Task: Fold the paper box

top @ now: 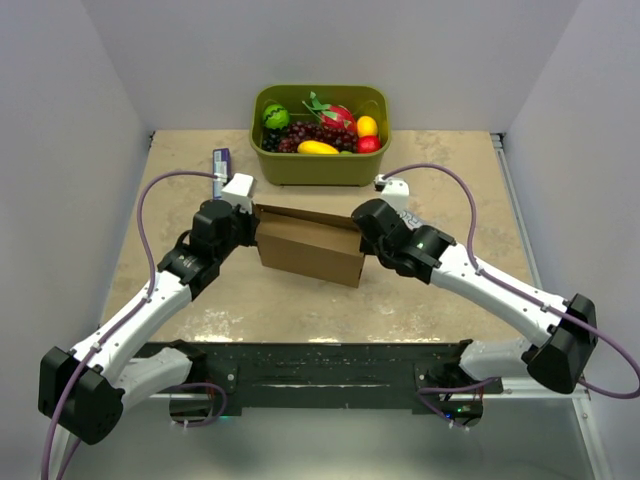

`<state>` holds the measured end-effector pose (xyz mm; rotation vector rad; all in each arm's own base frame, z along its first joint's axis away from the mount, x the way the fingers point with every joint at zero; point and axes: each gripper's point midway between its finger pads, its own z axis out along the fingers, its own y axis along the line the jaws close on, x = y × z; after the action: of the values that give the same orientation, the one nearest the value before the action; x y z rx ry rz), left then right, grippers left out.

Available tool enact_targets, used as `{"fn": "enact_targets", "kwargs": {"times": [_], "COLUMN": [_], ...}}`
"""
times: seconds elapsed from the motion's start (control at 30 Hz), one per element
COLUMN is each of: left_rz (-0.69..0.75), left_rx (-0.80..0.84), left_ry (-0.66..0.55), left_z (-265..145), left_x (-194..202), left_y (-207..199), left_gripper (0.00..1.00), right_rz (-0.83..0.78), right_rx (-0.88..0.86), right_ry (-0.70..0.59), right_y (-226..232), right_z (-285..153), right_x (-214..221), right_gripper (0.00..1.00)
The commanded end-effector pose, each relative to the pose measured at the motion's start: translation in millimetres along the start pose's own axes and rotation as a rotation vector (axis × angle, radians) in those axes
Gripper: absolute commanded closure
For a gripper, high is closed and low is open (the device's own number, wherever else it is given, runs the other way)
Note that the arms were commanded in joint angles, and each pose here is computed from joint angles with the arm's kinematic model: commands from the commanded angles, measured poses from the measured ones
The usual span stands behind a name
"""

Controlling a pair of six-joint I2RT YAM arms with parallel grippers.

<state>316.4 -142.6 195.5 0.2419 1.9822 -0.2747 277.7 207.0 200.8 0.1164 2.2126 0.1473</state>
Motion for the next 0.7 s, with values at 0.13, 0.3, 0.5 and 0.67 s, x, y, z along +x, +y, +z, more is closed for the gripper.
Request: {"fn": "enact_targets", "kwargs": {"times": [0.13,0.3,0.5,0.67], "left_rz": [0.033,0.032,0.036,0.038], "left_rx": [0.009,0.013,0.009,0.008], "left_ry": [0.184,0.185,0.192,0.193], "left_z": [-2.5,-2.5,-1.2,-1.1], "left_x": [50.5,51.0,52.9,52.9], "left_y": [1.3,0.5,1.3,1.6], "left_gripper": [1.00,1.00,1.00,1.00], "right_rz": [0.052,0.055,0.070,0.074], "right_rx": [-0.057,-0.060,-0.068,-0.067], "right_ry": [0.096,0.095,0.077,0.098], "right_y": [9.2,13.4,15.6,16.5], "right_z": [-3.3,-7.0,-14.1,-11.5], "right_x": [23.5,13.9,-1.9,4.6], "right_gripper": [1.00,1.00,1.00,1.00]}}
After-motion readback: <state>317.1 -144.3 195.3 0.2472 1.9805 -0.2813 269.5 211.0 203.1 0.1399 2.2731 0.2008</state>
